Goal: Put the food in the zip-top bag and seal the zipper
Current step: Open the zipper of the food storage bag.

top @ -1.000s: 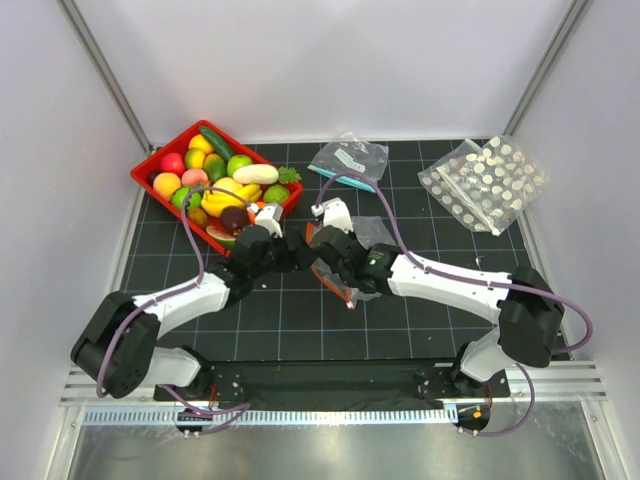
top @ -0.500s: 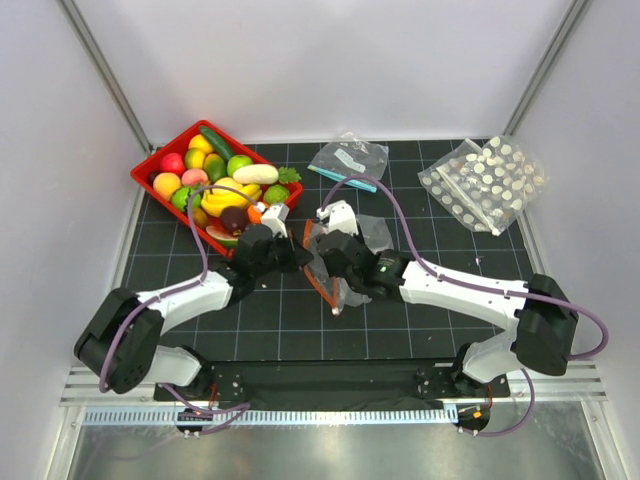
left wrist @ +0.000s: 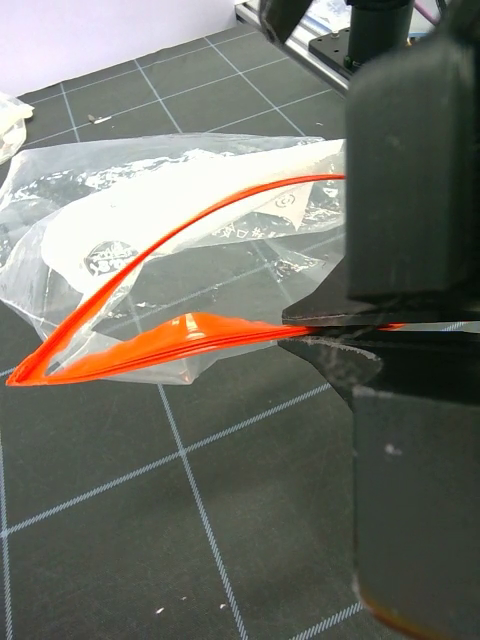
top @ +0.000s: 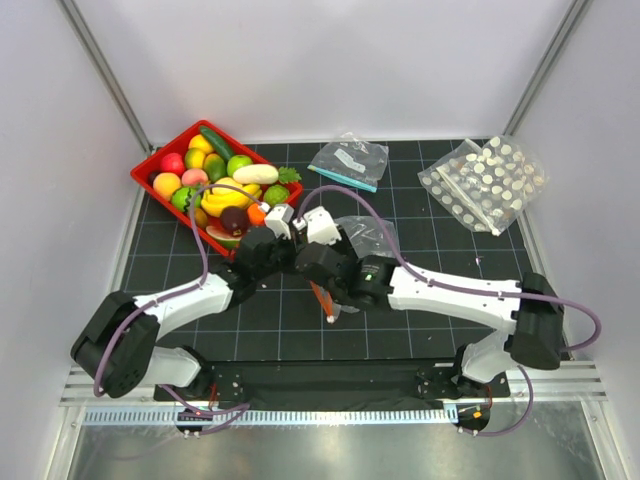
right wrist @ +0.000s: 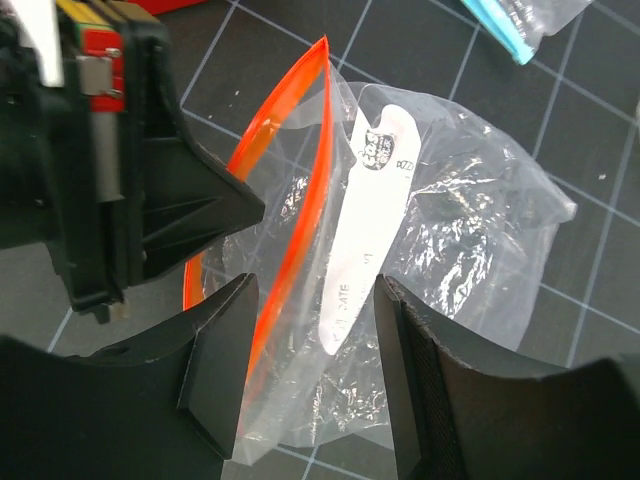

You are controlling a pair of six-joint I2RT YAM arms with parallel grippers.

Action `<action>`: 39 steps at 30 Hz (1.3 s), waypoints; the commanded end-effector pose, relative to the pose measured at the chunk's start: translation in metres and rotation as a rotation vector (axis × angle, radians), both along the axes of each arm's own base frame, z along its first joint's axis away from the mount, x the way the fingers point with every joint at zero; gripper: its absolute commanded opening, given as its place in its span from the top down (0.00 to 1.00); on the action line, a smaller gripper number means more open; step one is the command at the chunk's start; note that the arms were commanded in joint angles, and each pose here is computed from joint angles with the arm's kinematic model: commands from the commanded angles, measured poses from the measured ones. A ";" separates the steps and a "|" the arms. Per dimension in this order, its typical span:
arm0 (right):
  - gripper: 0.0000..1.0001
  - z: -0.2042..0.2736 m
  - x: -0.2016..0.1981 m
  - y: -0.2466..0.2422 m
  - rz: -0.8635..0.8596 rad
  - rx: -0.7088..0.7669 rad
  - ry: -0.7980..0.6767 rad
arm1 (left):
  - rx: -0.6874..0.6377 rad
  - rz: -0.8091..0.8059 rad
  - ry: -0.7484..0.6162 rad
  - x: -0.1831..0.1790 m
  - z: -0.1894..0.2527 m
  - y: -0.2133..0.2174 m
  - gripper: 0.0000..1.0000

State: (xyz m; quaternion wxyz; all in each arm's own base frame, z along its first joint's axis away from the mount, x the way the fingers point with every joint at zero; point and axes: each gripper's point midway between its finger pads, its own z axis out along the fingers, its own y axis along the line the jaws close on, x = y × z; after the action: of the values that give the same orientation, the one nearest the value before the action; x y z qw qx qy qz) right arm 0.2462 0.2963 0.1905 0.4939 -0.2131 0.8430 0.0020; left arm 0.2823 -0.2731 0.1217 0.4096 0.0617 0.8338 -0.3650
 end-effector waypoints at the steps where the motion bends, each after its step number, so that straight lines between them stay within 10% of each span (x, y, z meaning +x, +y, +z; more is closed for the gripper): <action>1: 0.43 0.007 0.006 -0.003 -0.082 -0.086 -0.075 | -0.042 0.003 -0.096 0.011 0.031 -0.005 1.00; 39: 0.68 0.003 0.014 -0.006 -0.203 -0.069 -0.170 | -0.031 0.008 -0.073 0.011 0.025 -0.005 1.00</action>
State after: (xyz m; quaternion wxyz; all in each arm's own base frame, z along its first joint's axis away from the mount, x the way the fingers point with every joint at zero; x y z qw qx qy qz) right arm 0.2561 0.2973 0.1616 0.5224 -0.1802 0.8263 -0.1092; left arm 0.2834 -0.2723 0.1288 0.4190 0.0608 0.8283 -0.3670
